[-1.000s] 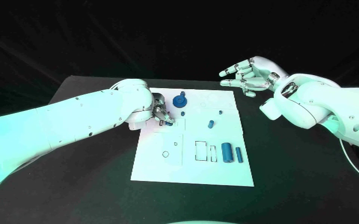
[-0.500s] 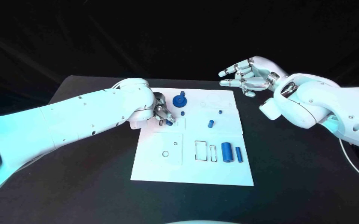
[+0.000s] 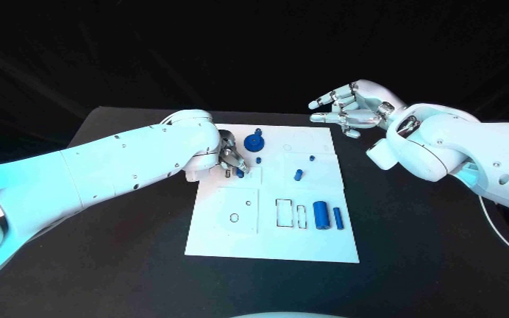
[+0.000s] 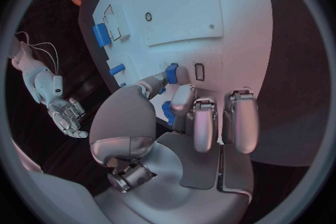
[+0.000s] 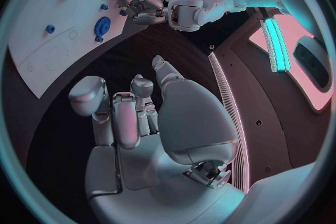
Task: Assemble the parts on the task board
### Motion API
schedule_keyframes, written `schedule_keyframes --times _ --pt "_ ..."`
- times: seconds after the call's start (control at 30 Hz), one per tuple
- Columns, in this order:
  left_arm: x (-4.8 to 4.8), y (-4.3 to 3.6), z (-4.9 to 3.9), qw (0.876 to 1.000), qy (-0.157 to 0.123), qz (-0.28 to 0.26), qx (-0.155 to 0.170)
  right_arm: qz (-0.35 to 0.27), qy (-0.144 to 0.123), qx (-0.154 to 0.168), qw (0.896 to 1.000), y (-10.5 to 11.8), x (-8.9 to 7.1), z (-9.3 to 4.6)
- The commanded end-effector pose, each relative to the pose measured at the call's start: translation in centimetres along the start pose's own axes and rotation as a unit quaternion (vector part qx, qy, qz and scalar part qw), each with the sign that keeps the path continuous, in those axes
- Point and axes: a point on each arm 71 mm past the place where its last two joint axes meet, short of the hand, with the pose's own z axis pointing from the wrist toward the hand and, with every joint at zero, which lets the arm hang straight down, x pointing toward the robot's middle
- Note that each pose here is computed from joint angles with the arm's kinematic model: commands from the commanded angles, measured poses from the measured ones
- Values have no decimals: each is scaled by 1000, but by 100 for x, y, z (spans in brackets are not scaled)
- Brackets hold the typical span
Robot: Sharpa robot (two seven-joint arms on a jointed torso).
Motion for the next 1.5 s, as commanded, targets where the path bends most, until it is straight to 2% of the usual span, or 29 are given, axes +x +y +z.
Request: schedule_keyframes --times 0.03,0.5,1.0,1.3,1.5 --pt "80 9 29 1000 16 3 -11 19 24 11 999 -14 43 2" --pt "73 25 43 1000 18 1 -13 27 35 17 999 -24 56 1" --pt "23 72 22 1000 2 -15 -11 27 33 16 999 -31 46 0" --pt "-84 91 -53 1000 -14 -28 -2 26 30 17 999 -42 36 1" --pt "-200 69 -164 999 -4 -36 15 26 29 17 999 -51 34 9"
